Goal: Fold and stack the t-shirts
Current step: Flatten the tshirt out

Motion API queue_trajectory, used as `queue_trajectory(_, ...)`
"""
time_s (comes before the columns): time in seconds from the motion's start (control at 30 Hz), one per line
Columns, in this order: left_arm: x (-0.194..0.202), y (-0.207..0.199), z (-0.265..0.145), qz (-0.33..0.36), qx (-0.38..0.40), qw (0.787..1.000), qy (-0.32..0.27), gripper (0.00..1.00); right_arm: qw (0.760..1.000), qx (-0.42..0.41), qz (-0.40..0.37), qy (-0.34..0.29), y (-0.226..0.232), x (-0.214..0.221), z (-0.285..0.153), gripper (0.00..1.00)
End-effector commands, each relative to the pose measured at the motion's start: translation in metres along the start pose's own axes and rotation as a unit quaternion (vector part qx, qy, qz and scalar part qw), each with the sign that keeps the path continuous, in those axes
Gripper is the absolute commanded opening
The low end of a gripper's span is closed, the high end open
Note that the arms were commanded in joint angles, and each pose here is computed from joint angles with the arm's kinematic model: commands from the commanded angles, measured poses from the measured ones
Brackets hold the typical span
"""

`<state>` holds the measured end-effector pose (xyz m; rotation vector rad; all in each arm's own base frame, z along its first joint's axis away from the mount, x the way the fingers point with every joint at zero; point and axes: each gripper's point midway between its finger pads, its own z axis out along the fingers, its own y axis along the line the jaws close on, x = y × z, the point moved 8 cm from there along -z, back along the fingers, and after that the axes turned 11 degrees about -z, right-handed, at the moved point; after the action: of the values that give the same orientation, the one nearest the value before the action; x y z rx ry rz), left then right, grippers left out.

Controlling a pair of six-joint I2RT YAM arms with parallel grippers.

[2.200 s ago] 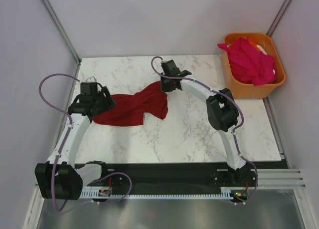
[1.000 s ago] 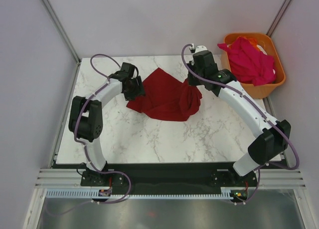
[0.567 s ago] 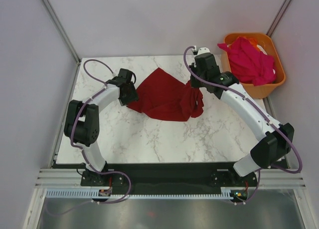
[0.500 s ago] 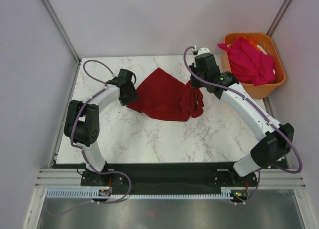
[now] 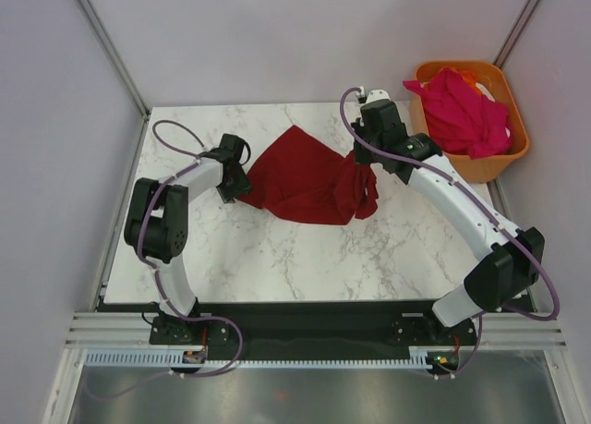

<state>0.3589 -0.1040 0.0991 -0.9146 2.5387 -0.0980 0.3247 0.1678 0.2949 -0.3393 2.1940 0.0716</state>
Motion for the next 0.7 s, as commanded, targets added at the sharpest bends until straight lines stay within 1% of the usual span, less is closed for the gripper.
queue_trajectory(0.0, 0.000, 0.004, 0.013, -0.023, -0.025, 0.999, -0.010, 0.53, 1.000, 0.011, 0.003, -0.025, -0.006, -0.009, -0.010, 0.00)
queue_trajectory(0.03, 0.001, 0.004, 0.016, -0.023, -0.029, 0.999, -0.009, 0.47, 1.000, 0.012, 0.002, -0.025, -0.007, -0.009, -0.010, 0.00)
queue_trajectory(0.13, 0.000, 0.002, 0.025, -0.016, -0.037, 0.999, -0.009, 0.34, 1.000, 0.014, 0.003, -0.026, -0.008, -0.009, -0.010, 0.00)
queue_trajectory(0.2, -0.002, 0.001, 0.029, -0.010, -0.039, 0.999, -0.009, 0.28, 1.000, 0.015, 0.003, -0.024, -0.008, -0.009, -0.009, 0.00)
queue_trajectory(0.23, -0.005, -0.001, 0.030, -0.003, -0.039, 0.999, -0.013, 0.13, 1.000, 0.015, 0.003, -0.023, -0.009, -0.008, -0.009, 0.00)
queue_trajectory(0.27, -0.004, -0.001, 0.033, 0.001, -0.043, 0.999, -0.011, 0.06, 1.000, 0.017, 0.003, -0.023, -0.010, -0.008, -0.008, 0.00)
queue_trajectory(0.3, -0.005, -0.002, 0.033, 0.004, -0.042, 0.999, -0.013, 0.02, 1.000, 0.016, 0.003, -0.022, -0.010, -0.007, -0.008, 0.00)
queue_trajectory(0.33, -0.006, -0.002, 0.030, 0.007, -0.037, 0.999, -0.014, 0.02, 1.000, 0.020, 0.005, -0.024, -0.012, -0.008, -0.008, 0.00)
queue_trajectory(0.43, -0.020, -0.008, -0.011, 0.009, 0.005, 0.999, -0.045, 0.02, 0.999, 0.035, 0.017, -0.035, -0.023, -0.018, -0.011, 0.00)
queue_trajectory(0.47, -0.029, -0.011, -0.033, 0.008, 0.023, 0.998, -0.066, 0.02, 0.998, 0.038, 0.031, -0.041, -0.028, -0.023, -0.014, 0.00)
queue_trajectory(0.53, -0.057, -0.013, -0.107, 0.014, 0.067, 0.989, -0.133, 0.02, 0.995, 0.035, 0.055, -0.072, -0.042, -0.044, -0.028, 0.00)
queue_trajectory(0.57, -0.066, -0.011, -0.133, 0.017, 0.076, 0.984, -0.157, 0.02, 0.993, 0.037, 0.063, -0.090, -0.047, -0.053, -0.038, 0.00)
queue_trajectory(0.6, -0.084, -0.004, -0.188, 0.004, 0.101, 0.973, -0.208, 0.02, 0.990, 0.040, 0.070, -0.114, -0.053, -0.066, -0.050, 0.00)
queue_trajectory(0.63, -0.090, 0.003, -0.211, 0.010, 0.105, 0.968, -0.228, 0.02, 0.986, 0.052, 0.080, -0.136, -0.063, -0.073, -0.065, 0.00)
queue_trajectory(0.67, -0.099, 0.012, -0.233, 0.001, 0.107, 0.962, -0.250, 0.02, 0.982, 0.060, 0.092, -0.153, -0.067, -0.079, -0.077, 0.00)
